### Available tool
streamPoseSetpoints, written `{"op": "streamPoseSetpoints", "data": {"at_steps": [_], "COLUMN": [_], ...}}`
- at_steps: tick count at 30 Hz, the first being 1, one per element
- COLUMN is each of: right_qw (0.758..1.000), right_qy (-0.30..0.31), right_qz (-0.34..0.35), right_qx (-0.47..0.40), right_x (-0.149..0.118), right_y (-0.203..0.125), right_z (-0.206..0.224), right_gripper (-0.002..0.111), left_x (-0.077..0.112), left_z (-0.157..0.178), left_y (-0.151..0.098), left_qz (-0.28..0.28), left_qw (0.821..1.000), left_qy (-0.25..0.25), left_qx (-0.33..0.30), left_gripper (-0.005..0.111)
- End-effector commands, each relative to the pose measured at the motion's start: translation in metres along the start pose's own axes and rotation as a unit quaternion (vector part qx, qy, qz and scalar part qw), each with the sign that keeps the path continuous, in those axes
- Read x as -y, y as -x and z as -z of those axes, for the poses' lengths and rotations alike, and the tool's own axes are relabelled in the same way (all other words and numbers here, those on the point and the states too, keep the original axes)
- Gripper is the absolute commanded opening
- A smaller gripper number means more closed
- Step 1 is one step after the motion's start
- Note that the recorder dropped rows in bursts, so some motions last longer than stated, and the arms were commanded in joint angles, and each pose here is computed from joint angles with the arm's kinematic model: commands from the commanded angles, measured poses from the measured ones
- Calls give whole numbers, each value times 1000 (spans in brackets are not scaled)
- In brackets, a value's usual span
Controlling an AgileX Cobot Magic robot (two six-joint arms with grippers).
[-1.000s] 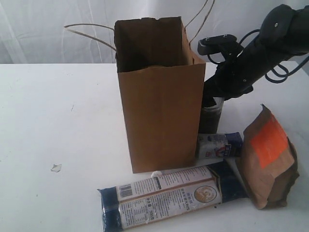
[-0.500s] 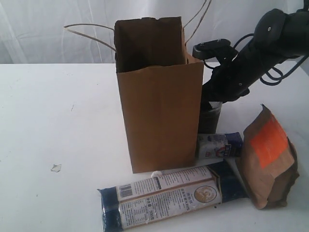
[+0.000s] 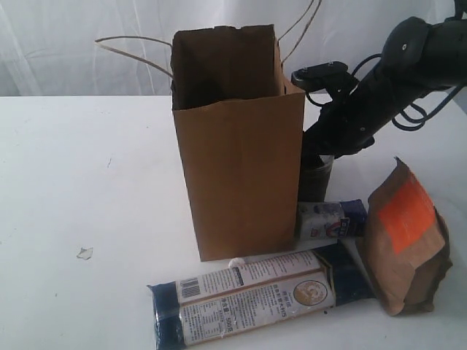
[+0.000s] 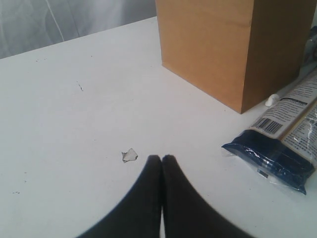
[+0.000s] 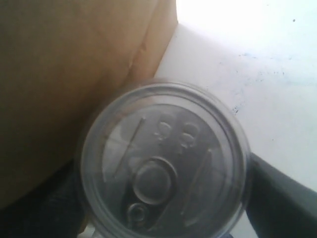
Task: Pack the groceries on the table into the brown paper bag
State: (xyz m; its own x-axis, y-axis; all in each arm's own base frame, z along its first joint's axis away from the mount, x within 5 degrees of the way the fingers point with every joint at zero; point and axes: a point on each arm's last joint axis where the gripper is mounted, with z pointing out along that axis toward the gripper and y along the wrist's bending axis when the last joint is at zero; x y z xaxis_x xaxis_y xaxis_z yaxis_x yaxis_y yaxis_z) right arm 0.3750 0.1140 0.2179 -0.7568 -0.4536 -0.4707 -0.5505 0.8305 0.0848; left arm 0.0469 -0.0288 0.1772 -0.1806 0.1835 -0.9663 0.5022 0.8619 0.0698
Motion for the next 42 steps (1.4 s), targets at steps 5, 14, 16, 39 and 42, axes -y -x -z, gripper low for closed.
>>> {"op": "streamPoseSetpoints", "data": {"at_steps": [5, 14, 16, 39, 42], "right_qw": [999, 996, 995, 979, 976], "right_qy": [-50, -75, -80, -123, -131], "right_qz": [-10, -39, -48, -158, -165], "right_qx": [11, 27, 30, 42, 49], "right_x": [19, 39, 45, 75, 70], "right_y": [-1, -6, -8, -62, -74], "right_z": [24, 46, 49, 102, 113], "right_gripper": [24, 24, 24, 24, 24], "left_x": [0, 0, 0, 0, 0], "left_z": [0, 0, 0, 0, 0], "left_y": [-1, -1, -1, -1, -1], "left_qz": [5, 5, 5, 5, 5], "left_qw": [1000, 1000, 1000, 1000, 1000], "left_qy": [-1, -1, -1, -1, -1], "left_qx": [-2, -2, -2, -2, -2], "left_gripper": [0, 0, 0, 0, 0]}}
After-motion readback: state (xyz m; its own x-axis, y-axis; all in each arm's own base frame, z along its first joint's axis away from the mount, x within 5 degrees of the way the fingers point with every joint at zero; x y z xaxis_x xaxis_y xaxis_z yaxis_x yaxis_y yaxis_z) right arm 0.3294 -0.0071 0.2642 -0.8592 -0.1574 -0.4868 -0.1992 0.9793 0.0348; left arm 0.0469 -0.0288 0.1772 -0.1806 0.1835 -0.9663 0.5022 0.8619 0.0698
